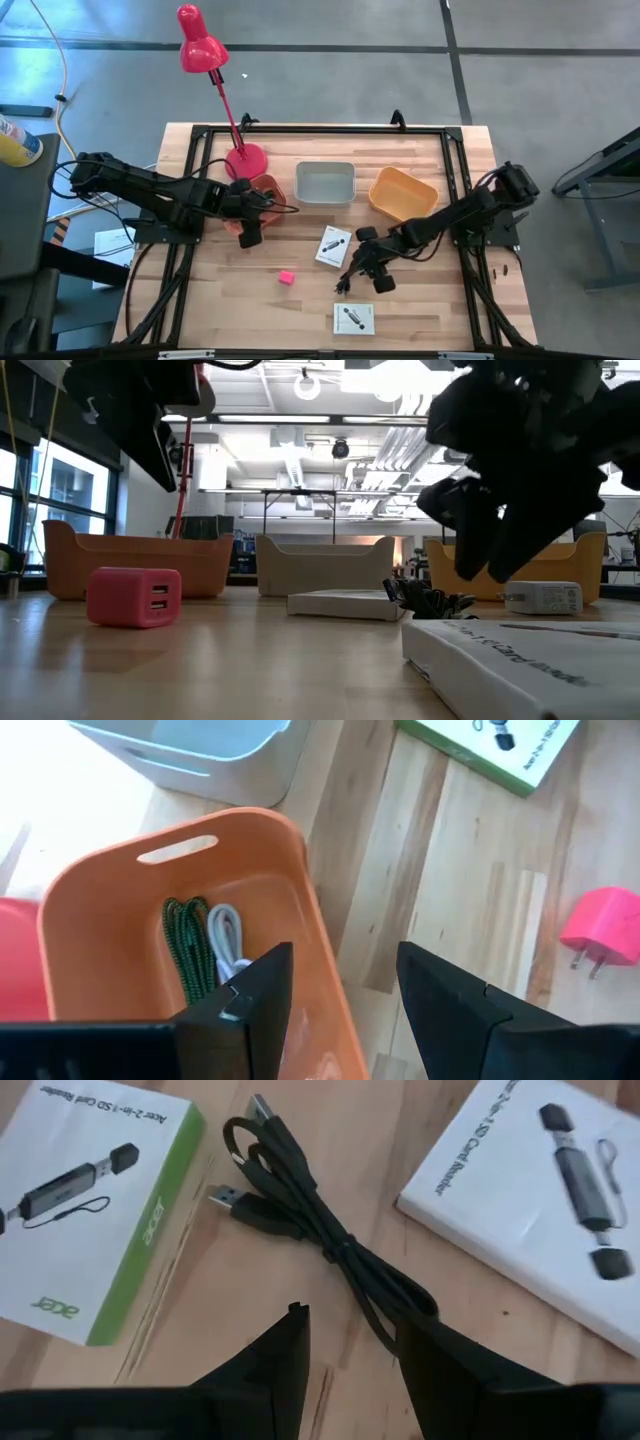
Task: Pick and place items into bin
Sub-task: Put the black charger cable into the dark brown bin
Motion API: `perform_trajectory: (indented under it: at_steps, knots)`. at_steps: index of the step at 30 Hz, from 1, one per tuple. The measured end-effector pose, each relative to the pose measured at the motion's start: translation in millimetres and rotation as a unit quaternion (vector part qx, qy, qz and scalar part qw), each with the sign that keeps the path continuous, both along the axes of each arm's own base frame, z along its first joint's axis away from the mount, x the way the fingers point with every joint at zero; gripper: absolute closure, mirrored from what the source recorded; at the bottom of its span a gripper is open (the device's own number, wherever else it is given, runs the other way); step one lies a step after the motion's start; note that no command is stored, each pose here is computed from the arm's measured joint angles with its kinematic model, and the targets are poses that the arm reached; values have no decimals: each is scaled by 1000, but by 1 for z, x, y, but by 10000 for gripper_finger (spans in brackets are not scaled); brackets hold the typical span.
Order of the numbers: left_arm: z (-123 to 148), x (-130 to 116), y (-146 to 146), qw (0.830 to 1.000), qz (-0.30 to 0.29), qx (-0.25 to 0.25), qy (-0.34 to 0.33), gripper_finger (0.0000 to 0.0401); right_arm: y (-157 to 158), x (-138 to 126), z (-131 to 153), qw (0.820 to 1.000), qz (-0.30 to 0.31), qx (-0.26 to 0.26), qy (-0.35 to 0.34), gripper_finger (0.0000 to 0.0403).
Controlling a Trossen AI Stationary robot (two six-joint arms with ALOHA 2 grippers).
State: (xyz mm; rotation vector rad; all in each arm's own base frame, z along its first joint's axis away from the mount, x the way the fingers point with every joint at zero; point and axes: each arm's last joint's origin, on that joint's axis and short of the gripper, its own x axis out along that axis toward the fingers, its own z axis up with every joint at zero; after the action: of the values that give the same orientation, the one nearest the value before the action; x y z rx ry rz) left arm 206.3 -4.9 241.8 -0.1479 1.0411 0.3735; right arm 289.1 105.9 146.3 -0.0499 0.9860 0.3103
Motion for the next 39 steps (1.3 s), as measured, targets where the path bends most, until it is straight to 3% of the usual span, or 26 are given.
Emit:
perform_trajectory:
  at_steps: [11, 22, 32, 39]
  knots:
    - [1, 0, -15, 1000, -26, 1, -8, 235, 1, 7, -7, 999, -27, 2, -18, 263]
    - [1, -2, -31, 999, -36, -5, -15, 235, 5, 13, -22, 1000, -5, -4, 6, 263]
    - [1, -7, -47, 999, -35, -6, -23, 235, 3, 62, -22, 999, -35, -30, -17, 263]
    - [1, -8, -53, 999, -40, -12, -26, 235, -19, 107, -16, 995, -100, -18, -19, 263]
